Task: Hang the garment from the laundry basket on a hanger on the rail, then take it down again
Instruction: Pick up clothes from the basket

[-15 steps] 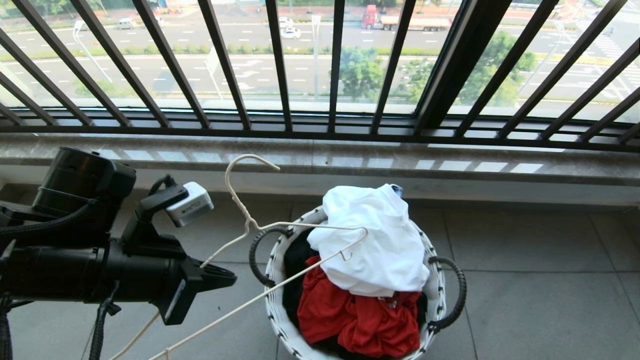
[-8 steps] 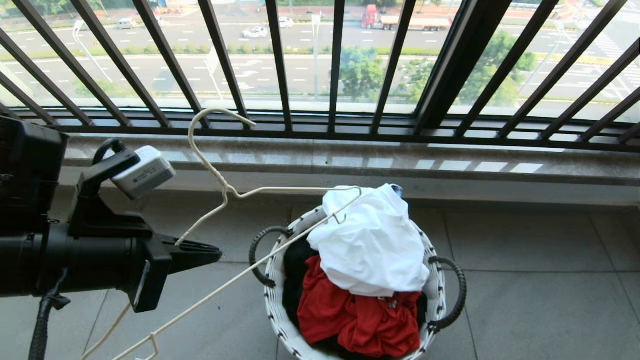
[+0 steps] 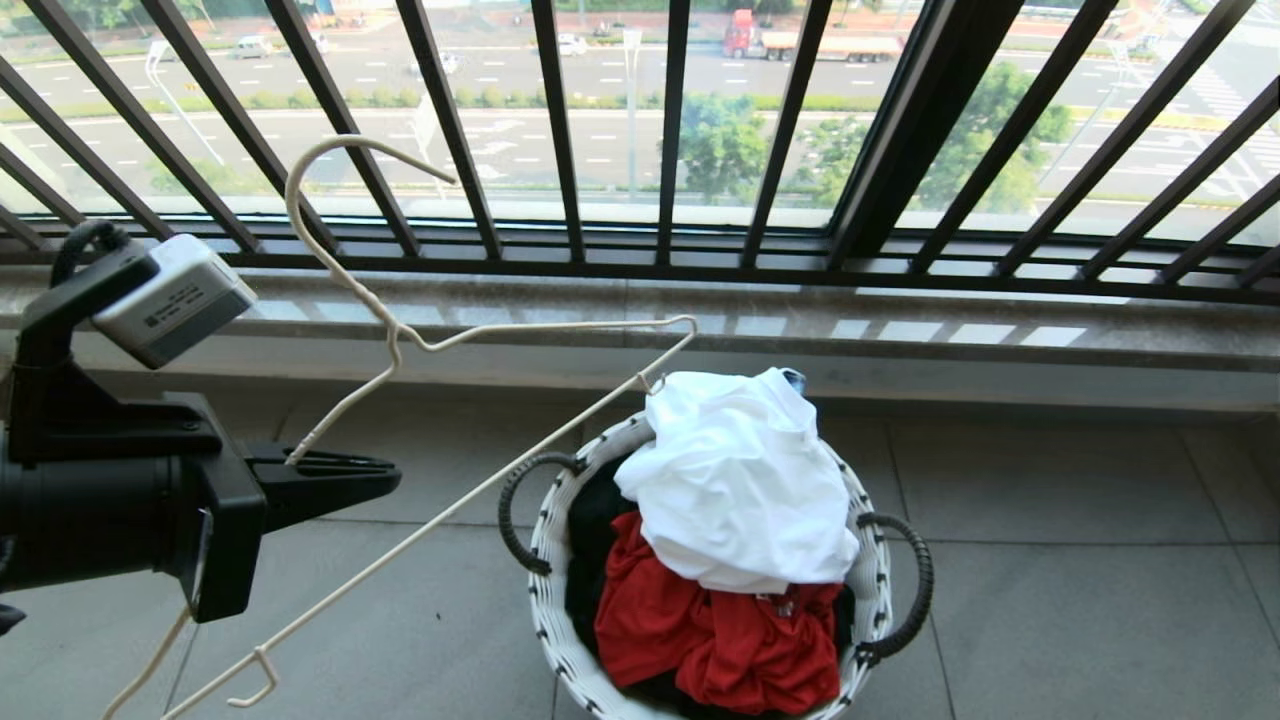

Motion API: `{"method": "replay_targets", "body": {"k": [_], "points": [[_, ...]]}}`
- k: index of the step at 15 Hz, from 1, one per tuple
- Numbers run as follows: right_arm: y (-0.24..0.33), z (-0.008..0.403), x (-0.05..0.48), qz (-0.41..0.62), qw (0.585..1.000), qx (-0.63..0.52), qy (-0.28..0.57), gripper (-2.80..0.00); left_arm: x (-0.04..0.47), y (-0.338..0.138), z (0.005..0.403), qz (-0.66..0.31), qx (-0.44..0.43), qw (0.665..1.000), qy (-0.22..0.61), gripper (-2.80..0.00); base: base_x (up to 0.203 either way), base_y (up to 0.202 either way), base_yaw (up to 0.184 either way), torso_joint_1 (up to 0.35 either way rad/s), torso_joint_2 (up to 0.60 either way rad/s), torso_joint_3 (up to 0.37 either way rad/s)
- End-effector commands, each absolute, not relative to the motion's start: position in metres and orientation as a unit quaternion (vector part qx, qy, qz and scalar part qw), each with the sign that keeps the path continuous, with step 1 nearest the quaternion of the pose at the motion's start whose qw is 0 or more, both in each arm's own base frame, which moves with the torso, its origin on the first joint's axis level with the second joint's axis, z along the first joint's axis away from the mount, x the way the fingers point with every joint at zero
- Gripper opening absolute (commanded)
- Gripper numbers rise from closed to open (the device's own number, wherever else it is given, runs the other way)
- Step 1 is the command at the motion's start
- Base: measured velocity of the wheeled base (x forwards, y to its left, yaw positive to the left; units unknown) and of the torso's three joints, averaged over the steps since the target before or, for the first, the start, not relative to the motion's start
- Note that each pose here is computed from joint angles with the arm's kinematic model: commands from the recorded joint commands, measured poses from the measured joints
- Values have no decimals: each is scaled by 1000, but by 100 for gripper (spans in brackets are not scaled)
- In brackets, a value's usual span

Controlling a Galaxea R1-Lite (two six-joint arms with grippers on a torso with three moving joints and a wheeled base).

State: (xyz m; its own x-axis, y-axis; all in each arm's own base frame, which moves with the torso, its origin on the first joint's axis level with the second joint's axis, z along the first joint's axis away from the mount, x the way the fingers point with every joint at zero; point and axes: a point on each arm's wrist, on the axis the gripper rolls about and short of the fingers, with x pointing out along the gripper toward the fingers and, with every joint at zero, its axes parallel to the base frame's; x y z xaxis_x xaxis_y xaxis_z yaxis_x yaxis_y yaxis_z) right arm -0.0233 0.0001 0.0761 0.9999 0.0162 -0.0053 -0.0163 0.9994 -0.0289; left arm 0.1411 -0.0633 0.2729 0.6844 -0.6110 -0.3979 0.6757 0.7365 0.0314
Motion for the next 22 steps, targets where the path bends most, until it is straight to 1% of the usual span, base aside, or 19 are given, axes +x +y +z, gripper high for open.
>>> {"method": "replay_targets", "body": {"k": [1,2,3,6,8,10,11,13,15,17,20,22], "points": [[0,96,-29,8,1000,-13,-19,-280,138,-62,274,-353,89,914,179,-280,0,0,0,0,0,0],[0,111,-30,9,1000,-10,-18,-280,139,-62,273,-353,89,914,181,-280,0,0,0,0,0,0],[0,127,-27,9,1000,-8,2,-280,139,-63,273,-353,89,914,181,-280,0,0,0,0,0,0],[0,168,15,10,994,-4,113,-280,143,-64,272,-351,89,913,187,-280,0,0,0,0,0,0],[1,186,61,14,981,-1,195,-280,145,-64,271,-338,92,917,191,-280,0,0,0,0,0,0],[9,193,121,35,959,14,282,-280,151,-65,271,-318,97,923,194,-280,0,0,0,0,0,0],[18,193,150,51,947,21,315,-280,154,-67,271,-317,96,922,199,-280,0,0,0,0,0,0],[53,189,208,99,927,22,362,-280,161,-69,267,-316,94,920,210,-280,0,0,0,0,0,0],[100,187,253,149,915,14,374,-280,159,-69,269,-315,94,921,207,-280,0,0,0,0,0,0],[144,188,282,192,912,3,364,-280,156,-67,271,-315,94,923,200,-280,0,0,0,0,0,0],[173,190,301,236,907,-36,347,-280,160,-69,270,-314,94,922,206,-280,0,0,0,0,0,0],[188,189,298,254,900,-49,350,-280,157,-68,271,-313,94,923,202,-280,0,0,0,0,0,0]]}}
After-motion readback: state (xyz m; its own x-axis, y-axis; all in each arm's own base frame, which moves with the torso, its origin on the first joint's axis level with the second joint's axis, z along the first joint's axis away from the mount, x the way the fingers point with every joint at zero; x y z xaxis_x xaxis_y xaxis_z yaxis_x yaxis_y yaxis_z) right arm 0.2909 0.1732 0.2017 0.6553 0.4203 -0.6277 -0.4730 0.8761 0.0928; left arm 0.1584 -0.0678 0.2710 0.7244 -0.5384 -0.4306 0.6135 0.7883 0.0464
